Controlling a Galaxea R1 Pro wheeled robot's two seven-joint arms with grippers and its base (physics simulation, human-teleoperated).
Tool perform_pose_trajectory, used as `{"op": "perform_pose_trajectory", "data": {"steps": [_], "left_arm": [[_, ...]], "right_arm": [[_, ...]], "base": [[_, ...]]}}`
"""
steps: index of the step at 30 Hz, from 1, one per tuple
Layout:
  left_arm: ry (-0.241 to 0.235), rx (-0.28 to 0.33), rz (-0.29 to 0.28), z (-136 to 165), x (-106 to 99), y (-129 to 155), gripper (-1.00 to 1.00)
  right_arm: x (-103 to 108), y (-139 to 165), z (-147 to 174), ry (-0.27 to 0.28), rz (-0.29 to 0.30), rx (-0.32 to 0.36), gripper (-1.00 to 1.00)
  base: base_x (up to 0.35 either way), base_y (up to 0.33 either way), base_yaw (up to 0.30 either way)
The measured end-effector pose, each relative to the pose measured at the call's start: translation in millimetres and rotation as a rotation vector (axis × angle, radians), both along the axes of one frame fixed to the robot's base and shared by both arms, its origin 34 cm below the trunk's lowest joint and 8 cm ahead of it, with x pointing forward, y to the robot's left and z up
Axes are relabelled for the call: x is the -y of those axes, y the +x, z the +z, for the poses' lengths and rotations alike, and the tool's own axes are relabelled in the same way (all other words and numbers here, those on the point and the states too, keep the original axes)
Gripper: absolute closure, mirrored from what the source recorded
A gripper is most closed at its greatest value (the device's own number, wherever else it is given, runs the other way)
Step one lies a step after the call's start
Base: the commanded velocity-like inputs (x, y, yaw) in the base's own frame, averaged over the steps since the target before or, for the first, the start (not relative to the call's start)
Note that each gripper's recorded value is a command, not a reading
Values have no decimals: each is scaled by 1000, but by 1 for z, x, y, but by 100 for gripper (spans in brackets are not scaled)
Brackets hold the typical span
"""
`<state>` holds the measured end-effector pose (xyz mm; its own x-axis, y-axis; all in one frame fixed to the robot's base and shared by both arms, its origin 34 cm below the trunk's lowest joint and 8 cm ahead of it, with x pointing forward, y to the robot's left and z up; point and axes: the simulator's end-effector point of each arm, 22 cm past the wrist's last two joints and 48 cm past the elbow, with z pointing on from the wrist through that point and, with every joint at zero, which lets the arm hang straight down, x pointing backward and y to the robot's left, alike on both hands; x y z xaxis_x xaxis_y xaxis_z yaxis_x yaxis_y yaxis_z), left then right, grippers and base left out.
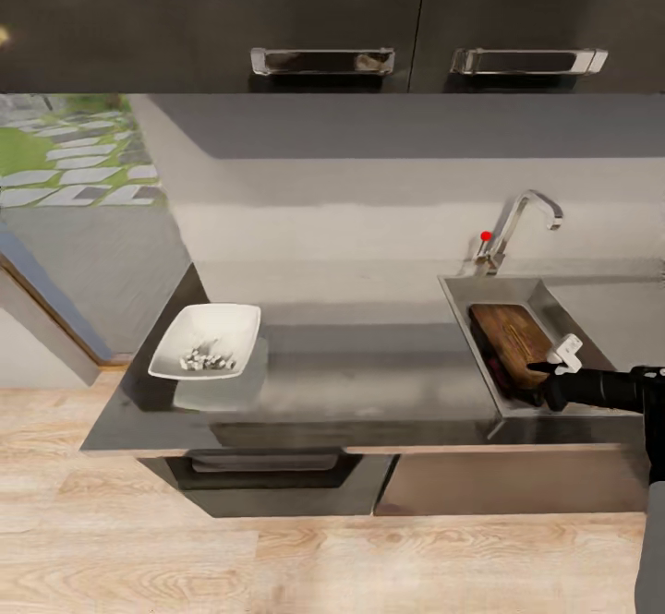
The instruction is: In the kitchen, take the Vidalia onion out of the sink, dice it on the chopping board with the paring knife, put the diced onion into the bowl on the countertop, then place both the paring knife and the chopping board into the sink.
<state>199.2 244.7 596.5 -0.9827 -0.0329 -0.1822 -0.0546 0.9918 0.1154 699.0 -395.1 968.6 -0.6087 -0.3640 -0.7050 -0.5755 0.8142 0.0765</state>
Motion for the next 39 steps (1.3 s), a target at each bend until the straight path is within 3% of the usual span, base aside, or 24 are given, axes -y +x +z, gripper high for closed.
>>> {"op": "perform_pose_trajectory", "data": {"steps": [19,26,31,39], "left_arm": [[0,-1,0,0,0,0,-100],[0,0,0,0,0,0,-100],[1,0,0,0,-1,0,-100],[1,2,0,0,-1,0,-100]], "right_arm": [[-8,0,-5,16,6,-9,-100],[-12,-6,-22,38,6,-47,-100],[-15,-13,-53,40,27,-75,-100],[-26,-47,-144,28,67,-143,-100]], "base": [[-308,106,0],[-186,73,0],[-17,6,0],[-1,0,0]]}}
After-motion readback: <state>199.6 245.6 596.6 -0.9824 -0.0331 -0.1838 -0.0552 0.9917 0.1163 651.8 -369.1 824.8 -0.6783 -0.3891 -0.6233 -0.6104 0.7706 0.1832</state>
